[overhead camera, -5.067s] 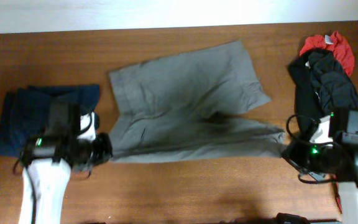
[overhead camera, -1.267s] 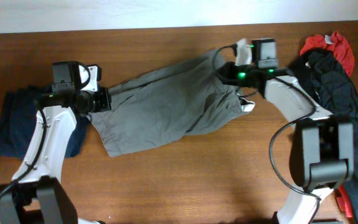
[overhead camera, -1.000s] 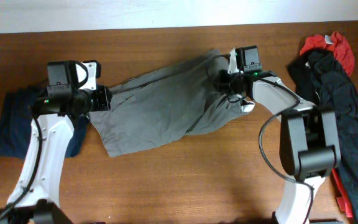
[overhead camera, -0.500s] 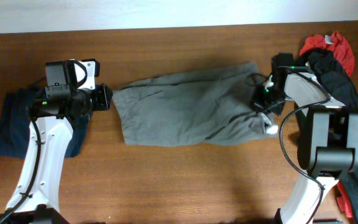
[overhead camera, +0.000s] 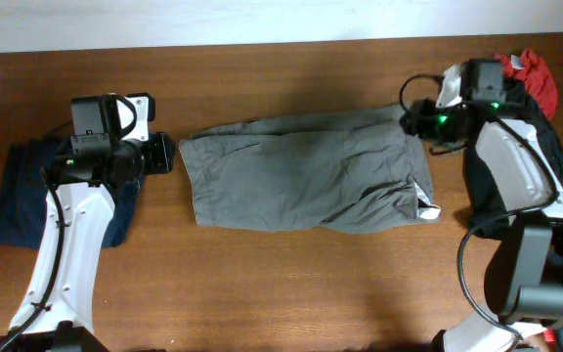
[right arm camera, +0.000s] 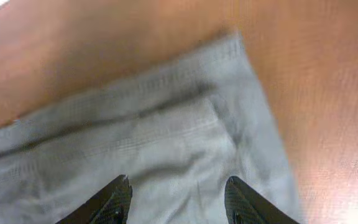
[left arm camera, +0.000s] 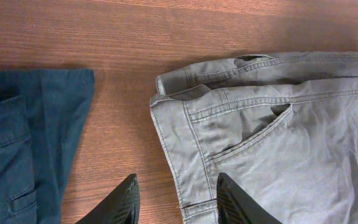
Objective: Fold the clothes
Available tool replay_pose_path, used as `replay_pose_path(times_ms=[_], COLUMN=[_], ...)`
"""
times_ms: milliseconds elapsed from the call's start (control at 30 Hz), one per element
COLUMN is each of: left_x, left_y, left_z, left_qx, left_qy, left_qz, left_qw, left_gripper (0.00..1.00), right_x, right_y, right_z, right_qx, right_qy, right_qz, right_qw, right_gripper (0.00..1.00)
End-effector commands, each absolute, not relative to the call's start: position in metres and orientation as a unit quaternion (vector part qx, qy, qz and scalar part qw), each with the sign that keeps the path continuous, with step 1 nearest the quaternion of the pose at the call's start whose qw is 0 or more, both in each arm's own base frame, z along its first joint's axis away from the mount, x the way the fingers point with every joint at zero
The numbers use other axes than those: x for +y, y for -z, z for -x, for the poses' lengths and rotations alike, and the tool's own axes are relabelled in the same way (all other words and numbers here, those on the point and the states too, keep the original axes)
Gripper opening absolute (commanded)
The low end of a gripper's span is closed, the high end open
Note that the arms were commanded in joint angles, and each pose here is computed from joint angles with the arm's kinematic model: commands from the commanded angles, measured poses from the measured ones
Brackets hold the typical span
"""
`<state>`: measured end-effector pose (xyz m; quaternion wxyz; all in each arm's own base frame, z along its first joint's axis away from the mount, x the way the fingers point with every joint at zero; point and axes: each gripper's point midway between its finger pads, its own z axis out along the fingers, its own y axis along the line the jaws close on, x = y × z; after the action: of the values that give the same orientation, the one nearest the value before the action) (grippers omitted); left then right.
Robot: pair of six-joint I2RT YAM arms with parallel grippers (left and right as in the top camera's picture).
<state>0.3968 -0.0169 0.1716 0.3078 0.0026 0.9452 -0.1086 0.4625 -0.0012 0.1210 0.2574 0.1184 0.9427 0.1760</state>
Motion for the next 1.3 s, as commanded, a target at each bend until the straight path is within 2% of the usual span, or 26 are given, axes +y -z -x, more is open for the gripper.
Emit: replay_pose_path(times_ms=[0,267,467,667,700,800,867,933,967,1000,1167,1267], left_x=[-0.015,-0.015,-0.015,-0.015,-0.015,-0.014,-0.012,-0.011,-0.011,-0.011,-0.011,-0.011], left_y=[-0.181,-0.179,-0.178,-0.178,-0.178,-0.178,-0.178,-0.178,-0.178,-0.178,-0.178,-0.178], left_z=[-0.399,-0.395,-0.394,-0.395,-0.395,-0.395,-0.395,-0.395,-0.395,-0.395,-0.395,-0.395], left_qx=[0.942,0.944,0.945,0.945,0.945,0.945,0.946,0.946,0.946,0.946,0.946,0.946], left_qy=[0.096,0.097,0.097,0.097,0.097,0.093,0.087,0.086,0.086,0.086,0.086,0.086], left_qz=[-0.023,-0.022,-0.022,-0.021,-0.021,-0.02,-0.018,-0.018,-0.018,-0.018,-0.018,-0.018], left_qw=[0.322,0.313,0.312,0.312,0.312,0.312,0.312,0.312,0.312,0.312,0.312,0.312], left_gripper=[0.41,0.4,0.41,0.42,0.42,0.45,0.46,0.46,0.46,0.46,0.46,0.47], right_x=[-0.002,-0.009,-0.006,0.016,0.016,0.016,0.014,0.011,0.009,0.007,-0.003,-0.005], right_y=[-0.101,-0.063,-0.046,-0.037,-0.036,-0.037,-0.038,-0.039,-0.04,-0.043,-0.067,-0.067], right_z=[-0.471,-0.493,-0.493,-0.489,-0.489,-0.489,-0.49,-0.491,-0.492,-0.492,-0.497,-0.498], right_qx=[0.947,0.945,0.948,0.941,0.942,0.941,0.941,0.94,0.939,0.938,0.929,0.929], right_qy=[-0.172,-0.172,-0.177,-0.236,-0.235,-0.236,-0.235,-0.235,-0.234,-0.237,-0.24,-0.238], right_qz=[-0.085,-0.088,-0.091,-0.075,-0.075,-0.075,-0.077,-0.079,-0.081,-0.081,-0.083,-0.083], right_qw=[0.258,0.264,0.25,0.229,0.229,0.23,0.231,0.235,0.238,0.241,0.269,0.27], right_gripper=[0.56,0.61,0.61,0.42,0.37,0.34,0.28,0.18,0.09,0.04,0.05,0.27])
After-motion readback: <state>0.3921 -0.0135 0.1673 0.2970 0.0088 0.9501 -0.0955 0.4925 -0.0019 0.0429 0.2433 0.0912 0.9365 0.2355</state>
